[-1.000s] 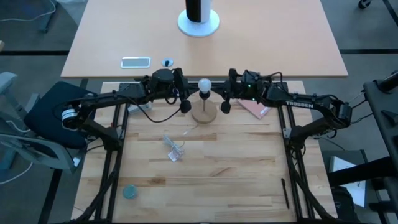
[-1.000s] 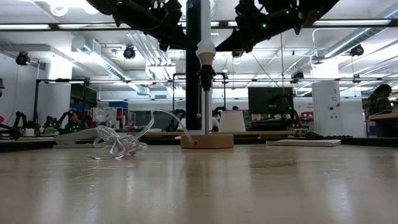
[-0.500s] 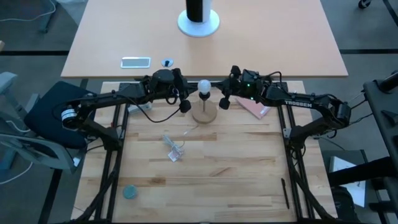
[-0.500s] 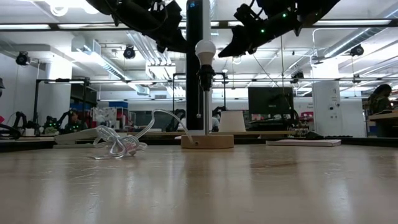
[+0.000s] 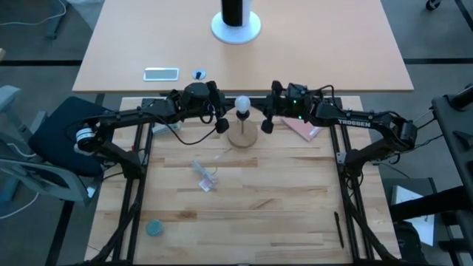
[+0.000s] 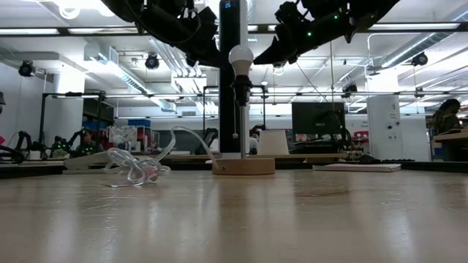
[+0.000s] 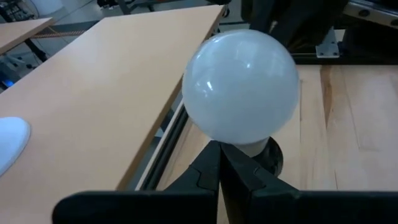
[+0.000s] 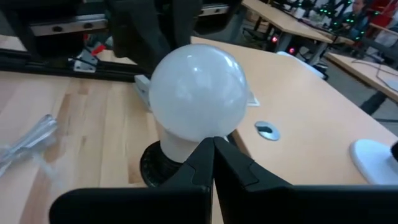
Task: Screw lightbulb
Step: Insert the lightbulb on the desk lamp
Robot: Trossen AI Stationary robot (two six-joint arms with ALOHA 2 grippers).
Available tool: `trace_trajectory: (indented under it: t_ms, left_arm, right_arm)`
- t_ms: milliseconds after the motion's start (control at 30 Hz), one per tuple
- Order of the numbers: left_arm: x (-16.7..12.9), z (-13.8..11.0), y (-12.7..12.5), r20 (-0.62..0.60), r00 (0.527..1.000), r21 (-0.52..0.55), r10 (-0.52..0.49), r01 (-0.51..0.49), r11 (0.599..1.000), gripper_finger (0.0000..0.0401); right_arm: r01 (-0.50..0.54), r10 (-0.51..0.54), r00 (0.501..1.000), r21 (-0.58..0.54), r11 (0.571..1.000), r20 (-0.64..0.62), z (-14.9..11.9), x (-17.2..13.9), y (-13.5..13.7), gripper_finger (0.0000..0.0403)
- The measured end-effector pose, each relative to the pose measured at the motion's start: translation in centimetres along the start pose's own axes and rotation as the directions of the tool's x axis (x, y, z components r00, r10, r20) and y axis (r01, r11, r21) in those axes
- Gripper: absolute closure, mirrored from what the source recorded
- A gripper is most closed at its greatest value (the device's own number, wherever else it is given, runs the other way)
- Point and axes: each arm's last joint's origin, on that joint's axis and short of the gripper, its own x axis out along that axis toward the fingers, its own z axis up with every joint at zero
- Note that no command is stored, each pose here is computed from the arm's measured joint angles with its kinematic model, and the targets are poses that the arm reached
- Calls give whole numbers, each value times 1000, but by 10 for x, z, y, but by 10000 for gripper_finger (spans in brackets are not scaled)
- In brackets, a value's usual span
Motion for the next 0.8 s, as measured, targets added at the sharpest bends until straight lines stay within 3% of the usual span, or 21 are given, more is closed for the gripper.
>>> trace_trajectory:
  t_ms: [300, 500, 800]
  left_arm:
    - [-4, -4, -2, -61, 998, -14, -28, 27, 1000, 401]
    - [-2, -23, -8, -122, 987, 9, -108, 110, 994, 401]
    - [12, -74, -19, 80, 993, 47, -83, 79, 996, 401]
  right_arm:
    - [32, -31, 997, 11, 999, -66, -5, -1, 0, 401]
    - [57, -54, 992, 27, 998, -117, -13, -1, -8, 401]
    - [-43, 44, 998, 29, 999, -53, -16, 5, -10, 401]
